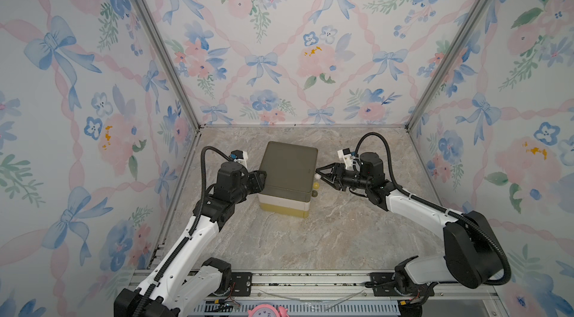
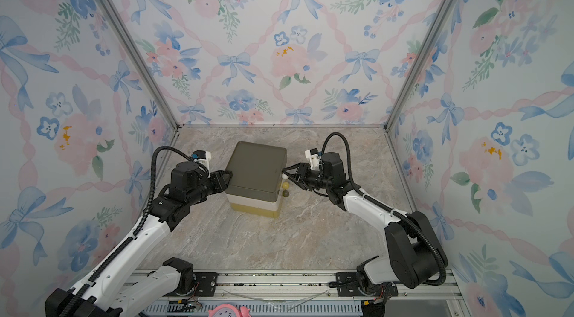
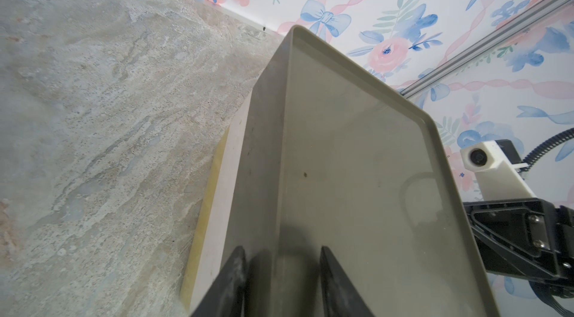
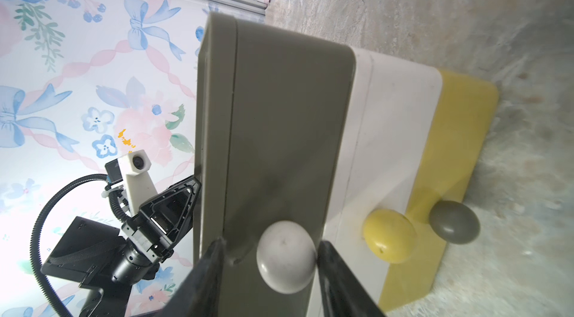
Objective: Take the mice out of the drawer
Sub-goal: Adjust the storage box at the center of the board, then open the drawer in the storage box.
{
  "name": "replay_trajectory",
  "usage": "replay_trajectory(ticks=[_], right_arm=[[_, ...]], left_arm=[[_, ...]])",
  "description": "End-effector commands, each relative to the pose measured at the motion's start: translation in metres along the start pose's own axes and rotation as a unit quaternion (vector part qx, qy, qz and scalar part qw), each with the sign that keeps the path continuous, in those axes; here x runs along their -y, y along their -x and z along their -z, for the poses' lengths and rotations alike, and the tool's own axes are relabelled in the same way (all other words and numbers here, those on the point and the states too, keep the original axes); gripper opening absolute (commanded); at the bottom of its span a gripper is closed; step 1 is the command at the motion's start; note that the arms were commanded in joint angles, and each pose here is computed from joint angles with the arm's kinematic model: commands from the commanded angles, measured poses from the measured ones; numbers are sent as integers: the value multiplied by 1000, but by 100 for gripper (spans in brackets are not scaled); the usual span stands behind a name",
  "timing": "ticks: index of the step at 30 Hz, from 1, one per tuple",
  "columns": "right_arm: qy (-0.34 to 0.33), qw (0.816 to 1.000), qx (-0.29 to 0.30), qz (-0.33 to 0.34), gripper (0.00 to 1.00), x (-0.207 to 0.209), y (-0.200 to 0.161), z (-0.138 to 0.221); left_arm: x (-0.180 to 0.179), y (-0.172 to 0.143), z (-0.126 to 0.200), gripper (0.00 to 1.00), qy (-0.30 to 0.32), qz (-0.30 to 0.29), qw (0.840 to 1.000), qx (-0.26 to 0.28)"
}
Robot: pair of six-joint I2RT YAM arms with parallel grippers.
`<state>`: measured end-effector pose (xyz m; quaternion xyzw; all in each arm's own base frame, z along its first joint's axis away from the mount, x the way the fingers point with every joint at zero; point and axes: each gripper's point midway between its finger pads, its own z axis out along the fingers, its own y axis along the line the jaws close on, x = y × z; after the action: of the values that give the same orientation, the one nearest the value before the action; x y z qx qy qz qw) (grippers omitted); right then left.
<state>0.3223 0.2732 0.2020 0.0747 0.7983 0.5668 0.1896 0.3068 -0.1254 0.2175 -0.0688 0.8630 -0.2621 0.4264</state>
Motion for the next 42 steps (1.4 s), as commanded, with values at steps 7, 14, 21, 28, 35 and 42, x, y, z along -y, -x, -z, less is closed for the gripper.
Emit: replay_trajectory(ticks=[7,14,21,28,35,42], right_arm=[[30,999,-18,-11,43,-3,-6,-1],[23,999,-26,-13,38,1,-7,-7],[24,999,-22,-16,32,5,-2,-11],[25,999,-16,-30,23,13,-1,-1],[12,999,2,-38,21,23,3,31],[-13,998,27,-54,20,42,9,80]], left_arm=[[1,-15,-3,36,4,7,999,-35],[-1,-16,-5,34,10,10,999,-36],[-7,-19,-7,34,22,11,999,-36],[-21,-20,-8,34,59,14,998,-30],[-31,-22,-9,35,83,17,996,-28],[-32,-22,-8,35,85,16,996,-25]])
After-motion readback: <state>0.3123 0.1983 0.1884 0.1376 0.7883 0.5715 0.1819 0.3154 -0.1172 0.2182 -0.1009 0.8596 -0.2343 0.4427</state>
